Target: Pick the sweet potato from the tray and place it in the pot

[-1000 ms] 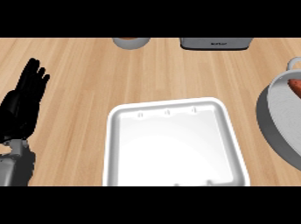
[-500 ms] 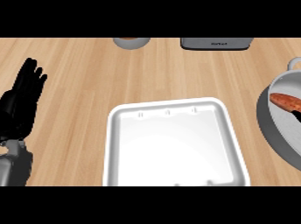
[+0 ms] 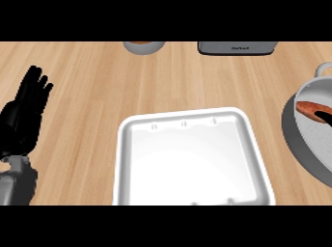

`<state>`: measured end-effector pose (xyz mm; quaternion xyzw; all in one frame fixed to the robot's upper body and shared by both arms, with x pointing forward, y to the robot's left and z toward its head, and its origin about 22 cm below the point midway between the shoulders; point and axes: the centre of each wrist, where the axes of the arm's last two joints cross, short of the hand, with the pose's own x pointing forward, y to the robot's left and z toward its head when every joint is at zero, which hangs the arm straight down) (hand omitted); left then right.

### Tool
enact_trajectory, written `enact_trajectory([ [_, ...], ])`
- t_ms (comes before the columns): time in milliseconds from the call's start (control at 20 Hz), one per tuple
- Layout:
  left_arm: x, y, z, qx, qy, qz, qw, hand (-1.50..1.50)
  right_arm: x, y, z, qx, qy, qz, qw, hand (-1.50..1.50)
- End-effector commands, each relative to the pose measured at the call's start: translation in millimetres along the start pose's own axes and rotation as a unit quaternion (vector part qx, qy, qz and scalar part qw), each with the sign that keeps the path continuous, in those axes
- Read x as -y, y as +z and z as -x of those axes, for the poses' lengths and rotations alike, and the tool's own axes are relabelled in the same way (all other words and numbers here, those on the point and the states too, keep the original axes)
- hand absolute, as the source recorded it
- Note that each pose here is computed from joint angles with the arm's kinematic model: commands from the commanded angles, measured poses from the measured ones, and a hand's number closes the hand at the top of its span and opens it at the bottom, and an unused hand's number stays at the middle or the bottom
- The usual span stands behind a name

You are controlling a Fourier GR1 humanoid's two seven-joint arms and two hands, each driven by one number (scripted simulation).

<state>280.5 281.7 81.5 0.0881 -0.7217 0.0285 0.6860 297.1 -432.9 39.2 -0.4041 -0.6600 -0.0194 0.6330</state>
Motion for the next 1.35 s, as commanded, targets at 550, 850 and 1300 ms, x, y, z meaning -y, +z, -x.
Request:
enact_trajectory([
  [550, -18, -1, 4, 0.0, 0.007, 0.002, 1.0, 0.0, 137, 14, 58, -0.003, -0.13, 0.043, 0.991, -1.5],
  [850, 0, 4, -21, 0.001, 0.001, -0.003, 1.0, 0.0, 201, 45, 65, 0.004, -0.124, 0.016, 0.992, -1.5],
  [1300, -2, -1, -1, 0.005, -0.002, -0.004, 1.0, 0.0, 223, 51, 89, 0.001, -0.126, 0.013, 0.992, -1.5],
])
